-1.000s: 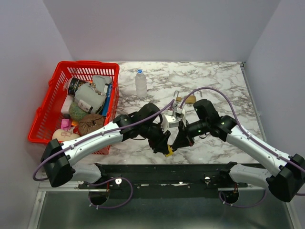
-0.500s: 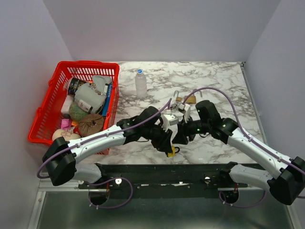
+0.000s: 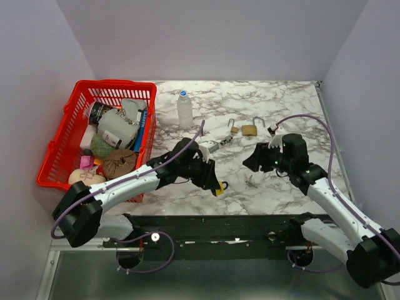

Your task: Unlock with the key

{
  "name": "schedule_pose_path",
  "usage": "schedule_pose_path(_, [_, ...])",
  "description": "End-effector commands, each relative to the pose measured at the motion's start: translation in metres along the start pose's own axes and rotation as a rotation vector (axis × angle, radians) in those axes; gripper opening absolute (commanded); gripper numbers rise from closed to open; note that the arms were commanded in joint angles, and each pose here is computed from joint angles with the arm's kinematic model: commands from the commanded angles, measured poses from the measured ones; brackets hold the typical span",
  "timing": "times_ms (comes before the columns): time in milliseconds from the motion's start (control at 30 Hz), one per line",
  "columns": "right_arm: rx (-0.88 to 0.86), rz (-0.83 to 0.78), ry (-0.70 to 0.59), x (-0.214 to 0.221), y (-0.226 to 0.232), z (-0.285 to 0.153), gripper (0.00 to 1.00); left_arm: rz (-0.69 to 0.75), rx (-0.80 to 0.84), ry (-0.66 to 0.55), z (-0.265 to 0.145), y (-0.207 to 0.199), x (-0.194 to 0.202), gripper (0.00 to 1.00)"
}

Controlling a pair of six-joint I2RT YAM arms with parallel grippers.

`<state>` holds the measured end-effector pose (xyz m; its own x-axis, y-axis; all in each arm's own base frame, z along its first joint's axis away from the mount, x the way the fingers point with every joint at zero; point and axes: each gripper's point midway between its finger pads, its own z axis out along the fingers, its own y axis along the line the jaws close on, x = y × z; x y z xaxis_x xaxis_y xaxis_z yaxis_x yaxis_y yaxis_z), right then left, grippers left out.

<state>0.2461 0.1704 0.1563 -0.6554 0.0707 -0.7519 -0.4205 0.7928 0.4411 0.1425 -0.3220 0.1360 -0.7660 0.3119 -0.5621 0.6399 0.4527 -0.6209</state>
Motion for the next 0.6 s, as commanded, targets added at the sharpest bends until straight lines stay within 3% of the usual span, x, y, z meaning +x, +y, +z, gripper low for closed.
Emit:
schedule_pose_path(0, [0.013, 0.070, 0.051, 0.027, -0.010, 0.010, 0.63, -0.175, -0.106, -0.190, -0.006, 0.031, -0.036, 0.00])
schedule_pose_path(133, [-0.141, 0.121, -0.010, 0.032, 0.013, 0.014, 0.62, -0.287, -0.185, -0.325, -0.003, 0.057, -0.050, 0.00])
schedule_pose_path(367, [0.010, 0.139, -0.011, 0.043, -0.014, 0.013, 0.59, -0.397, -0.356, -0.471, 0.008, 0.102, -0.069, 0.00])
schedule_pose_path(567, [0.145, 0.146, 0.027, 0.061, -0.041, 0.014, 0.61, -0.499, -0.480, -0.557, 0.017, 0.137, -0.059, 0.00])
